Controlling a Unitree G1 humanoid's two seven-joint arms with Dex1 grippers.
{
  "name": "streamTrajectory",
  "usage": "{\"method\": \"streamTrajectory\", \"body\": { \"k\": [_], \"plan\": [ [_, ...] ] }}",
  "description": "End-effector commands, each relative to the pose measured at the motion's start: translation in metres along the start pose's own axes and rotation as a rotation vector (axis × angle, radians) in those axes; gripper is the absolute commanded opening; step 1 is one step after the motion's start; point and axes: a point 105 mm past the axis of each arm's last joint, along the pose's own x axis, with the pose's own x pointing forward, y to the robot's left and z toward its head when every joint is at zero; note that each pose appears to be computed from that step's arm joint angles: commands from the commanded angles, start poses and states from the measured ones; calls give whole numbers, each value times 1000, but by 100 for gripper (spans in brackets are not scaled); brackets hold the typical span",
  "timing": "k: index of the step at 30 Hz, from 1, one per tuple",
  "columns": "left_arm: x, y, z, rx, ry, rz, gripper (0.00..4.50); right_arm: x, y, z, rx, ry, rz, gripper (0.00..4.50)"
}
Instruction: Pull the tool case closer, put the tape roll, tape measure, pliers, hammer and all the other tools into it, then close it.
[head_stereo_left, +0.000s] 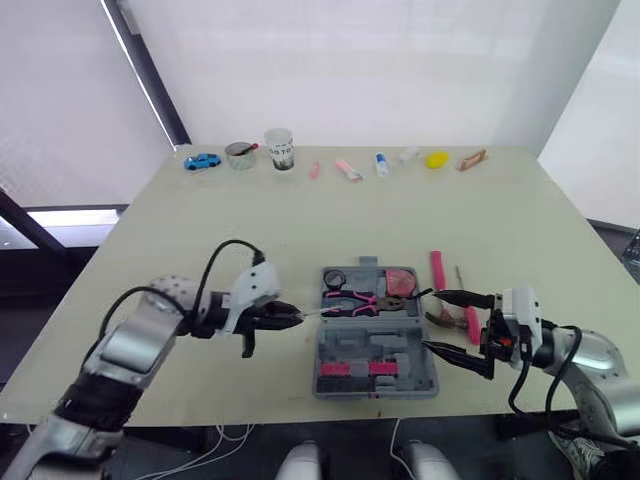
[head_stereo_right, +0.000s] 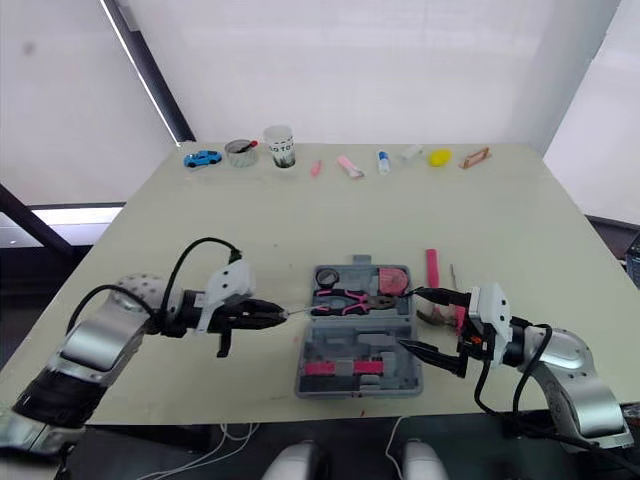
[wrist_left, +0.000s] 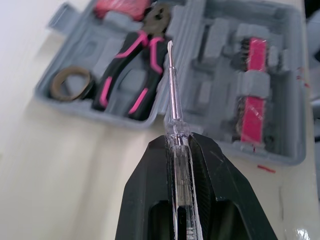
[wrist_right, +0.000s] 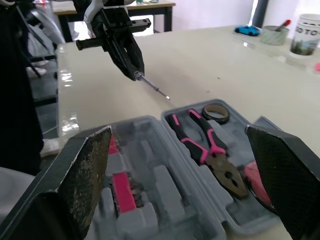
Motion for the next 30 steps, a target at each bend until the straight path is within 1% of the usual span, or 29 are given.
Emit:
{"method": "streamTrajectory", "body": {
  "k": [1, 8, 16, 20, 25, 30],
  "plan": [
    [15, -1, 6, 33, 27, -82, 8, -3, 2, 15, -54, -25, -18, 450],
    [37, 5, 12, 94, 104, -148, 8, -7, 2, 17, -60, -15, -57, 450],
    [57, 3, 29, 62, 132, -186, 8, -13, 2, 16, -60, -2, -77, 450],
    [60, 3, 26, 55, 180, -197, 8, -20, 0, 18, -56, 13, -62, 450],
    [67, 0, 26, 42, 210, -214, 8, -31, -4, 14, -51, 51, -52, 450],
    [78, 3, 26, 35, 236, -213, 8, -32, -7, 13, -54, 59, -54, 450]
  ]
}}
